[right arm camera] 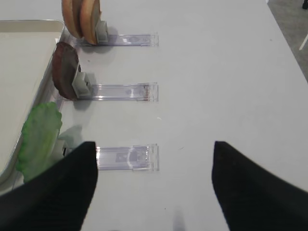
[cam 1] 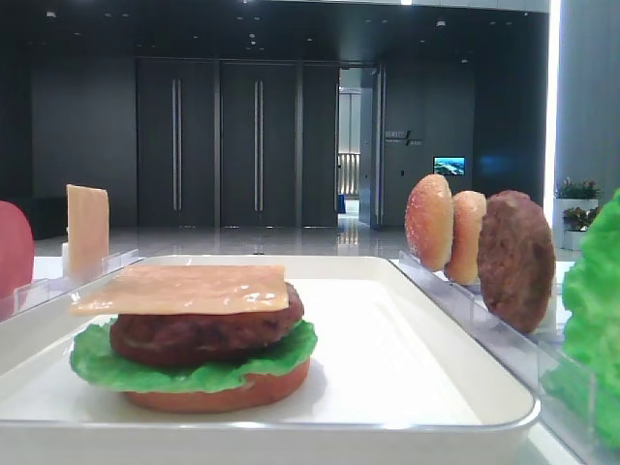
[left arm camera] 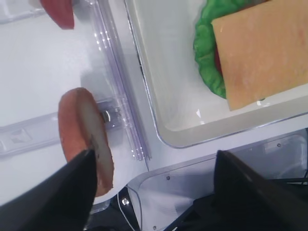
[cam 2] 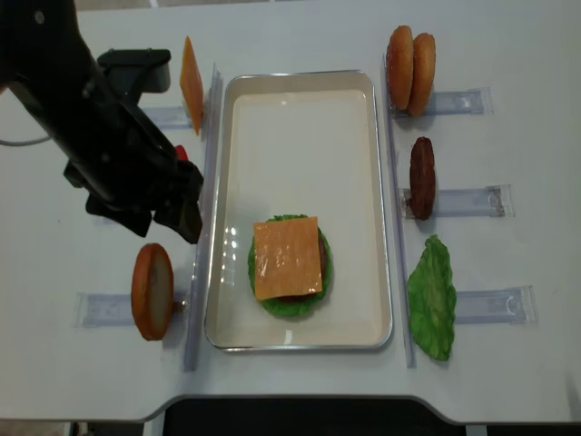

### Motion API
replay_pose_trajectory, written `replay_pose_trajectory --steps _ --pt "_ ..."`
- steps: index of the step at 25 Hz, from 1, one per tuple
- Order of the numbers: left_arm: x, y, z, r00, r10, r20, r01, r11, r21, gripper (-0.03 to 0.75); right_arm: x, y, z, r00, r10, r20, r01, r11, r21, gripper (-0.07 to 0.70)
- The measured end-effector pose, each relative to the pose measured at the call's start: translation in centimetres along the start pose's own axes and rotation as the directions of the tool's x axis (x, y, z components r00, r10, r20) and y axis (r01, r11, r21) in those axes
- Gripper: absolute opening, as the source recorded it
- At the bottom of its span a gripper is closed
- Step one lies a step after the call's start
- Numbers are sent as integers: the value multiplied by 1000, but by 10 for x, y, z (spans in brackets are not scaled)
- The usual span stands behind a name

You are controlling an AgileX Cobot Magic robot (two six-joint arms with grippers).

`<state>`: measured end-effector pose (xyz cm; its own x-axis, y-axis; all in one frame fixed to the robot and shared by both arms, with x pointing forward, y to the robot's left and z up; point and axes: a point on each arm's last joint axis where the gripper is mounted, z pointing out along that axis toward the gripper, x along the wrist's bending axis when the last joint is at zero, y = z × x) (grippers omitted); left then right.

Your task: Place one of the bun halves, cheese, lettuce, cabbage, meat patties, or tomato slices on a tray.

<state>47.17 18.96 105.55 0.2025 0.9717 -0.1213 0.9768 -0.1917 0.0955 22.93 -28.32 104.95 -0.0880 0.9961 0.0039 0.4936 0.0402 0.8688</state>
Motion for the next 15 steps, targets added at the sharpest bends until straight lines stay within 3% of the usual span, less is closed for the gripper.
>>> replay_pose_trajectory --steps 4,8,15 --pt "15 7 -8 999 -38 -22 37 999 -36 576 0 0 0 1000 0 0 0 1000 0 479" --pt "43 14 -17 993 -94 -65 89 993 -75 576 0 0 0 1000 0 0 0 1000 0 479" --pt "87 22 -40 973 -194 -122 174 972 -158 576 0 0 0 1000 0 0 0 1000 0 479"
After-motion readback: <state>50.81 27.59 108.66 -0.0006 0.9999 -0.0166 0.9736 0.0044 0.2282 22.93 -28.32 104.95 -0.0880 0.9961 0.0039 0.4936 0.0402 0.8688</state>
